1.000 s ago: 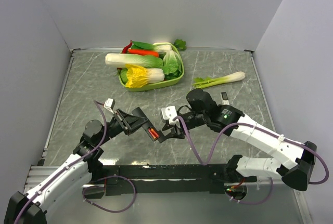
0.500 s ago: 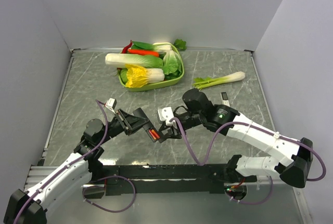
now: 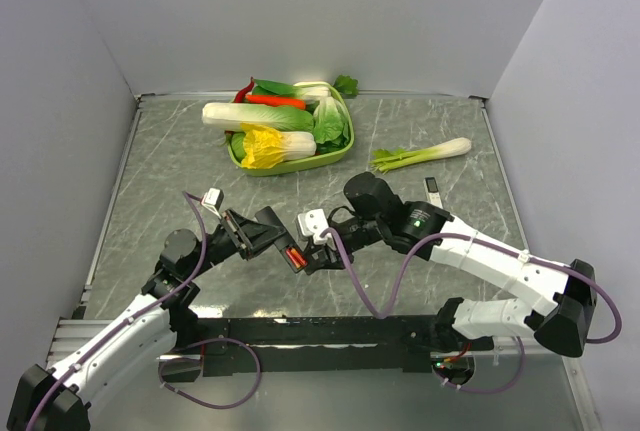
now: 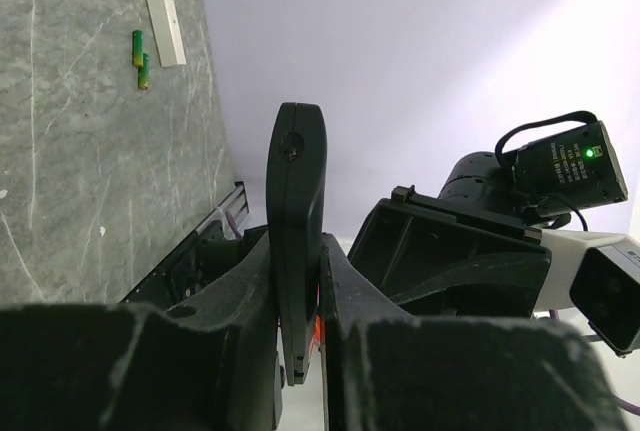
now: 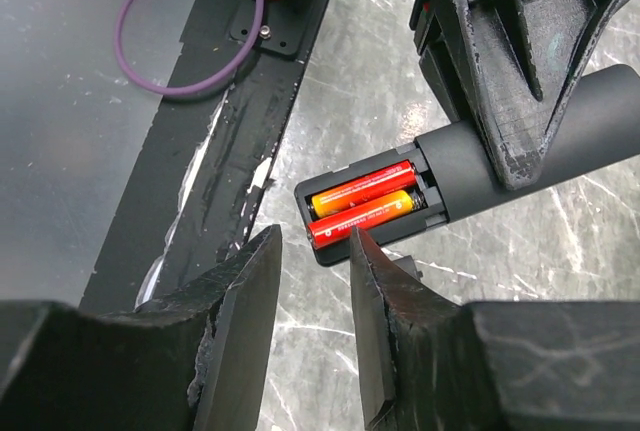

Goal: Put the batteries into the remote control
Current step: Load the battery into the remote control.

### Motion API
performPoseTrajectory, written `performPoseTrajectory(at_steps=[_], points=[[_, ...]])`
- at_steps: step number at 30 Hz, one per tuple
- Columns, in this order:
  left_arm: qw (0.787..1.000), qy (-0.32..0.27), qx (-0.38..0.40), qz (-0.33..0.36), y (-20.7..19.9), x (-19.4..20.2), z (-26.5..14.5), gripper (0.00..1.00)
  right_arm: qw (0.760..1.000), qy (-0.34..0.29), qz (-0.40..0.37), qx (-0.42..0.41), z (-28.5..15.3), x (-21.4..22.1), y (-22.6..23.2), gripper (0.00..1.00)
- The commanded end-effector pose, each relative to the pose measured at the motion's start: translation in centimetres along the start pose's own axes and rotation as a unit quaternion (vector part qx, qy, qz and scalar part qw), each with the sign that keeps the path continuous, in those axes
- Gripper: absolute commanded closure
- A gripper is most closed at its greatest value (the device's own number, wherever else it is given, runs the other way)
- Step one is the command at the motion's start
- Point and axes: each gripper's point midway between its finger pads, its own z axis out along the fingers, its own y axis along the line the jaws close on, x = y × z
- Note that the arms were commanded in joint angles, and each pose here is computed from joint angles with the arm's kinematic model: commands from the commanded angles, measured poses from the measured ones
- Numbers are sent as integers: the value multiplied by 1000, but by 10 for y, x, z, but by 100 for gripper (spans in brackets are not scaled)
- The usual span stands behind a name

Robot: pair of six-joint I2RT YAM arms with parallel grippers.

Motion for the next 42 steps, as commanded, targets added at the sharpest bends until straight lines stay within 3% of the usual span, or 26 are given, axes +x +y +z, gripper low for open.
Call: performPoseTrajectory(at_steps=[1,13,24,42], points=[[998,4,52,18,-35,0,-1,99,999,-33,-33,-3,1,-27,-4,60],[998,3,53,18,-36,0,-1,99,999,-26,-29,6,4,-25,-7,66],[998,1,56,12,-36,-1,-3,99,998,-22,-32,57,-6,-27,-20,59],[998,3,59,15,-40,0,-3,99,998,-34,-44,29,-7,-37,-8,60]])
